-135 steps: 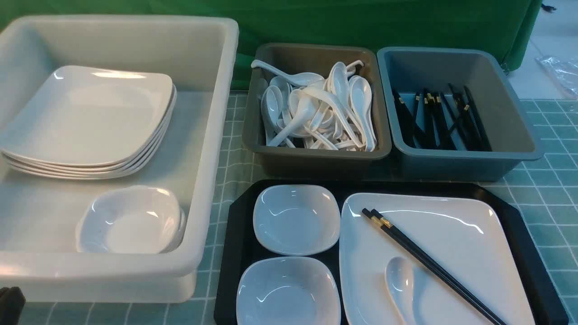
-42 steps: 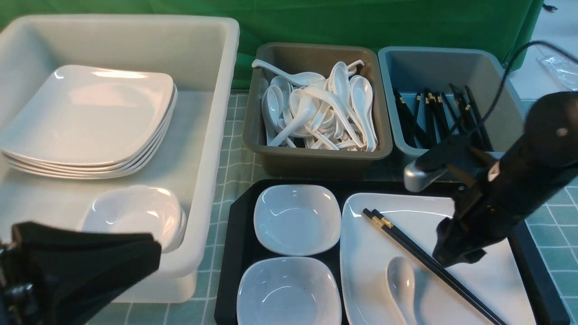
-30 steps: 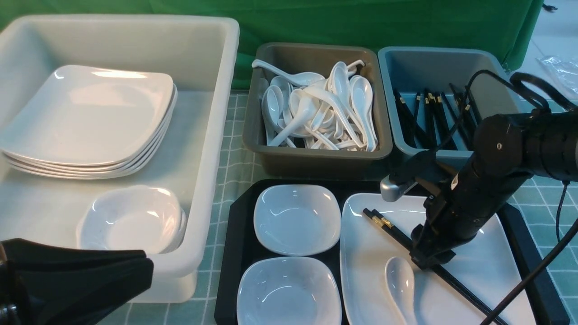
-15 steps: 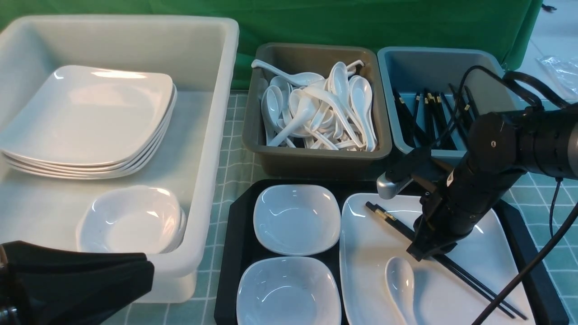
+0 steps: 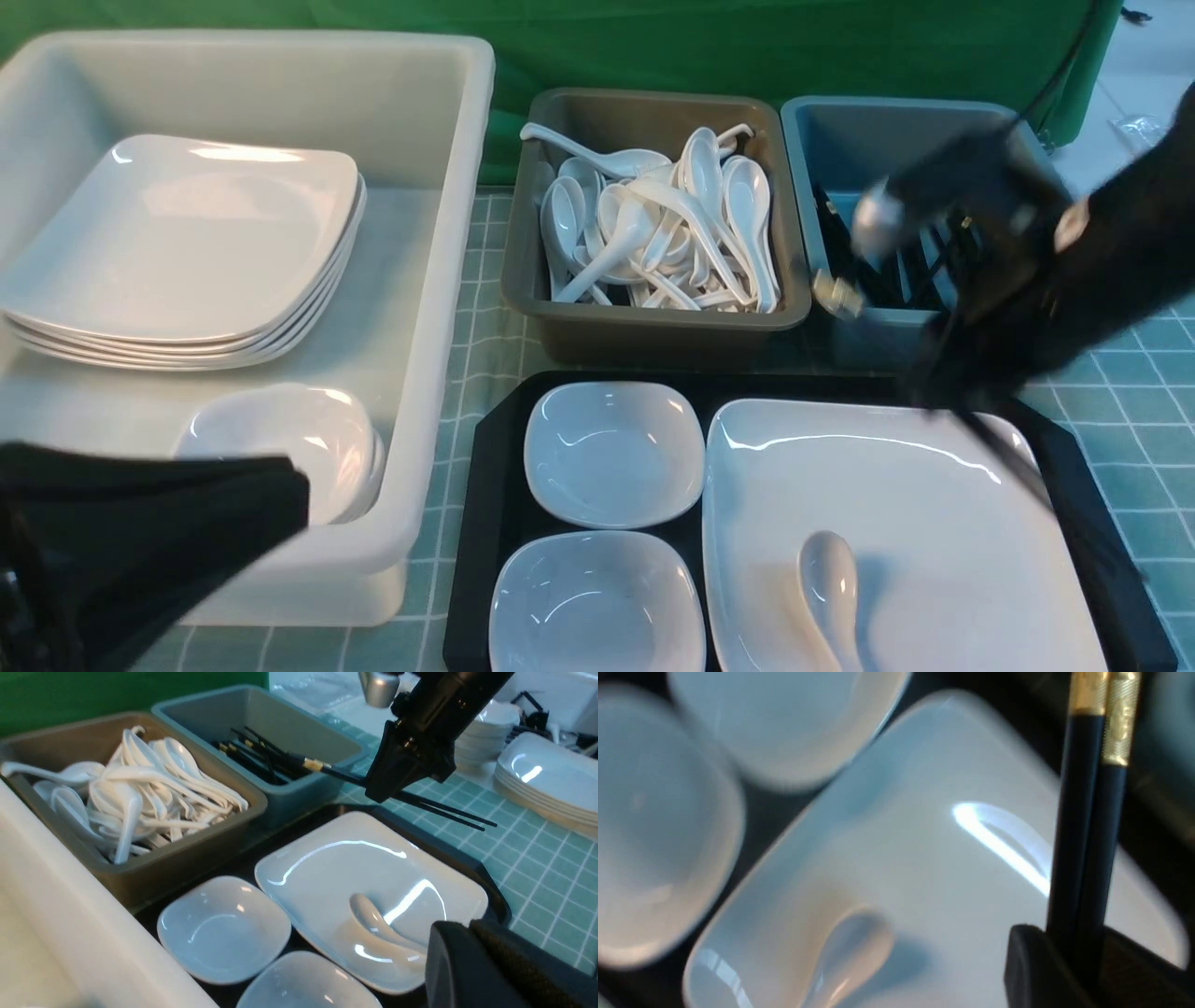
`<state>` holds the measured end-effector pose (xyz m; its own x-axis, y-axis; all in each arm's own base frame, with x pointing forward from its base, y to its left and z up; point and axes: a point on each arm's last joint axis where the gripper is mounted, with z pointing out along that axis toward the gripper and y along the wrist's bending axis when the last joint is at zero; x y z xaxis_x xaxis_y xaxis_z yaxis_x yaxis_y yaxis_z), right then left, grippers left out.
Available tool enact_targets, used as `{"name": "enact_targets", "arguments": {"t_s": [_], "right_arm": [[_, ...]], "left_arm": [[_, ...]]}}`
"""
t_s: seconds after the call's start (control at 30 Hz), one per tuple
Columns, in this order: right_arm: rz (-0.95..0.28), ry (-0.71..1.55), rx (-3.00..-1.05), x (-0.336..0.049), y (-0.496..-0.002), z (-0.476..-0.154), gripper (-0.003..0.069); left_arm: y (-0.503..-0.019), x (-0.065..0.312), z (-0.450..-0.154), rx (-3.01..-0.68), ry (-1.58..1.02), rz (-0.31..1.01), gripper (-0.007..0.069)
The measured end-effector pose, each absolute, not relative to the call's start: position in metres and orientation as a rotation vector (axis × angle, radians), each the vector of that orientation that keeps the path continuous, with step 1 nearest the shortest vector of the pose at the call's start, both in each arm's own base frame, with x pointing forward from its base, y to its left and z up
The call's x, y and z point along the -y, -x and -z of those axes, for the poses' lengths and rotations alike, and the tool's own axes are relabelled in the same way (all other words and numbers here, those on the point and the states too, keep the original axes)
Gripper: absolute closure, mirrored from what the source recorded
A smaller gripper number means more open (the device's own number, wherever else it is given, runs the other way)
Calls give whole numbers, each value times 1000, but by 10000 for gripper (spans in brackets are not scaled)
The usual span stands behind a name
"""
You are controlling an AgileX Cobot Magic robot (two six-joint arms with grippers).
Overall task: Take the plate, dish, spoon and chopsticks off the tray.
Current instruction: Use the right arm to put the chopsticks into the small storage box on the right, then use the right arm to grab a soup spoon from the plate
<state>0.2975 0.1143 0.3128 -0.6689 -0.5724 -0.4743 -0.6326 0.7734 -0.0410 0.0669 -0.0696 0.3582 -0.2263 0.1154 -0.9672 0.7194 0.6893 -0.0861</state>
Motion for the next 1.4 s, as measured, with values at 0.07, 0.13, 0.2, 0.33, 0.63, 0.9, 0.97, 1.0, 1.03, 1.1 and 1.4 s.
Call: {"name": "enact_targets", "arguments": {"t_s": [0.07, 0.13, 0.2, 0.33, 0.63, 0.9, 0.97, 1.0, 1.03, 1.1, 1.4], "right_arm": [[-177, 788, -2478, -105, -317, -329, 515], [-195, 678, -2459, -95, -343, -340, 515], [-218, 568, -2442, -84, -377, -343, 515], [-264, 392, -2418, -67, -435, -335, 515], [-324, 96, -2356, -43, -520, -295, 515], [-308, 81, -2476, -42, -519, -277, 221], [-287, 103, -2521, -41, -511, -284, 190], [-277, 115, -2548, -40, -506, -288, 194], [-263, 130, -2569, -39, -501, -294, 211], [-243, 196, -2628, -38, -483, -313, 283], [-188, 337, -2652, -58, -405, -367, 554]], "left_arm": [[-68, 69, -361, -1707, -660, 634, 608], [-69, 69, -362, -1688, -664, 619, 608], [-69, 69, -362, -1682, -665, 615, 608], [-69, 69, -362, -1680, -667, 612, 608], [-68, 69, -361, -1695, -681, 616, 608], [-68, 69, -360, -1703, -687, 618, 608], [-68, 69, -360, -1706, -690, 618, 608], [-68, 69, -359, -1707, -690, 619, 608], [-68, 69, -359, -1707, -691, 619, 608], [-68, 69, -359, -1708, -695, 611, 608], [-68, 68, -358, -1708, -718, 575, 608]]}}
